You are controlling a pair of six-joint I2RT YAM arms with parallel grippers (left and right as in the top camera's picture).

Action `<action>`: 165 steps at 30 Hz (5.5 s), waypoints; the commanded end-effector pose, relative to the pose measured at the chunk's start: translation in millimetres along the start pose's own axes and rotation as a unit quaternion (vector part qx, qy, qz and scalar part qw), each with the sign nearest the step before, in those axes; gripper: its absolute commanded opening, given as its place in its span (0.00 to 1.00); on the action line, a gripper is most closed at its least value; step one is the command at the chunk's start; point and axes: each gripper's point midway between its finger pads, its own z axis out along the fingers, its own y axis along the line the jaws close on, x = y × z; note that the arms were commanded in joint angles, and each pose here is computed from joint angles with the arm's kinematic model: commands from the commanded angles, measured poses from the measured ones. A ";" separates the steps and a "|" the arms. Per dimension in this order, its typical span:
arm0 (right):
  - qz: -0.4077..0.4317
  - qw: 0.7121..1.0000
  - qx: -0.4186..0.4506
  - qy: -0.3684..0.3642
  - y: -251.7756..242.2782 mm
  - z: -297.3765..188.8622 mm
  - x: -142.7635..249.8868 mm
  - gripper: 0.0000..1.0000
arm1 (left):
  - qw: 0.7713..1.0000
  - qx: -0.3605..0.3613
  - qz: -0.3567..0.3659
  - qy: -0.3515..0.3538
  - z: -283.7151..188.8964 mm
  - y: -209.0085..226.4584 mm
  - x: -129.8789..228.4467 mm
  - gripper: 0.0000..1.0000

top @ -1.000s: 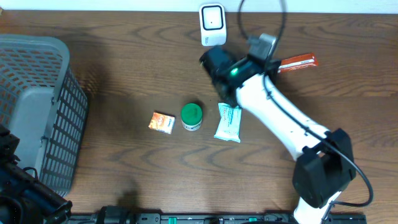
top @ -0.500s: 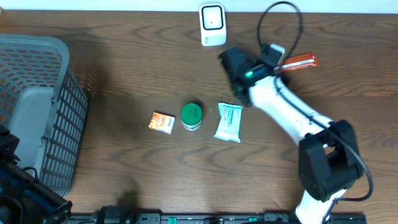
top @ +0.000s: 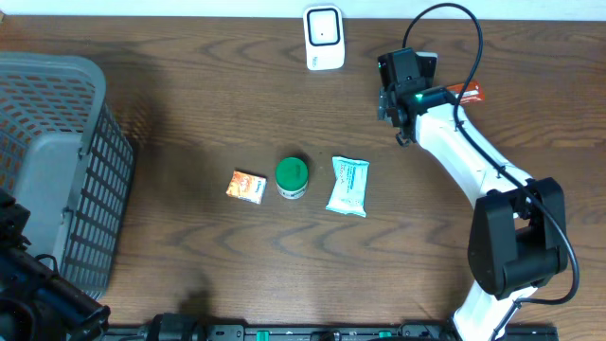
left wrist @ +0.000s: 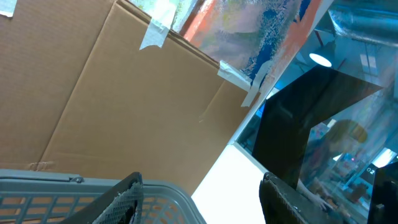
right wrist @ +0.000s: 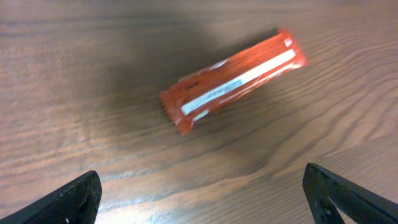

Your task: Scan the item barcode

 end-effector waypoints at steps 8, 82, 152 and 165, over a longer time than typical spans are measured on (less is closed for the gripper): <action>0.207 0.972 -0.110 0.014 -29.8 34.6 -33.8 0.01 | 1.000 -0.003 -0.009 0.000 0.2 1.8 1.9 0.61; 0.316 0.948 -0.036 -0.029 -97.7 148.2 -39.9 0.01 | 1.000 -0.008 -0.005 0.012 5.9 -1.6 18.7 0.61; 0.024 0.927 -0.178 0.330 6.4 -32.7 216.0 0.99 | 1.000 -0.006 -0.011 0.009 4.3 -0.3 15.4 0.61; 0.022 0.950 -0.098 0.296 -8.2 -10.8 249.4 0.57 | 1.000 -0.007 -0.011 0.009 4.3 -0.2 15.4 0.61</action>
